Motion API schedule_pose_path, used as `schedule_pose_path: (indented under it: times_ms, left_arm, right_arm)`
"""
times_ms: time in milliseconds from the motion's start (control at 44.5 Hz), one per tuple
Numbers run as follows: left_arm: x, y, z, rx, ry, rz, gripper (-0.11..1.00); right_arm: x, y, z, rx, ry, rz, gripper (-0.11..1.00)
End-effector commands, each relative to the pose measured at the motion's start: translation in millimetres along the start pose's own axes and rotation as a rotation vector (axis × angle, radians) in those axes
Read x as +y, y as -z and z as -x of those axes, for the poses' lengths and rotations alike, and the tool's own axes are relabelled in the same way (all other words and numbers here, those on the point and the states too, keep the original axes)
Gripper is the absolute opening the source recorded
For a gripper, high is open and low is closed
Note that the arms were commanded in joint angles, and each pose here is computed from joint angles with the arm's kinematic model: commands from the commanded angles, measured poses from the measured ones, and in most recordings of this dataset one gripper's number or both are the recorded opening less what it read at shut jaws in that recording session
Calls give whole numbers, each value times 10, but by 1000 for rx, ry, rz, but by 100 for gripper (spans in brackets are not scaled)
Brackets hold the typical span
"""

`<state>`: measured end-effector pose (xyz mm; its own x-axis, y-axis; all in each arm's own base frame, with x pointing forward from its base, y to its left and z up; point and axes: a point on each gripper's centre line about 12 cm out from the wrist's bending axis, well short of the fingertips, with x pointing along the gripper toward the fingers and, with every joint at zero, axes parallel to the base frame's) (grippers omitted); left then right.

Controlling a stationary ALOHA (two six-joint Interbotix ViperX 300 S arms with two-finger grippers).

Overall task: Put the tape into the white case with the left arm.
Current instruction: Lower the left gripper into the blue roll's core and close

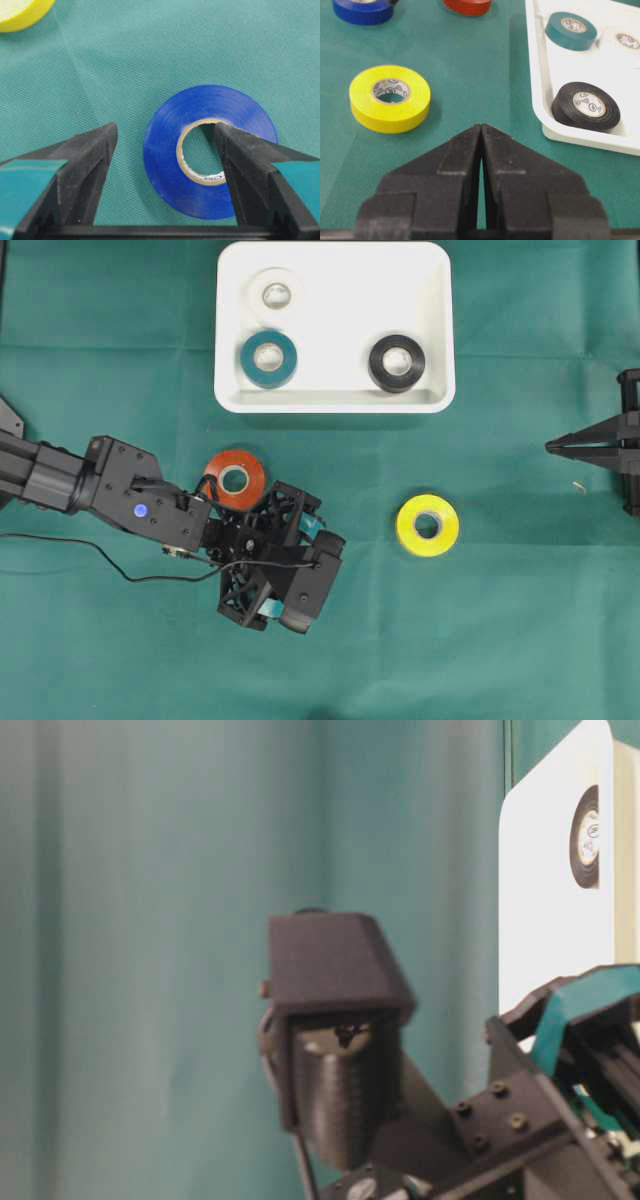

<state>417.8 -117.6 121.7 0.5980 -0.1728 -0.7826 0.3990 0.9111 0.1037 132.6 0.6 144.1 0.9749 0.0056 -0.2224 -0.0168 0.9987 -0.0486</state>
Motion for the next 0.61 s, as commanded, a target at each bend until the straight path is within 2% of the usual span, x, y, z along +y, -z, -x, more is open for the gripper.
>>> schedule_pose_path:
  times_ms: [0, 472, 584]
  left_arm:
    - [21, -125, 53, -36, -6, 1, 77]
    - [18, -106, -76, 24, 5, -8, 76]
    - [27, -117, -78, 23, 4, -10, 73]
  right_arm:
    - [-3, -36, -7, -12, 1, 3, -9]
    - [-3, -36, -7, -12, 1, 3, -9]
    - [-3, -36, -7, -12, 1, 3, -9]
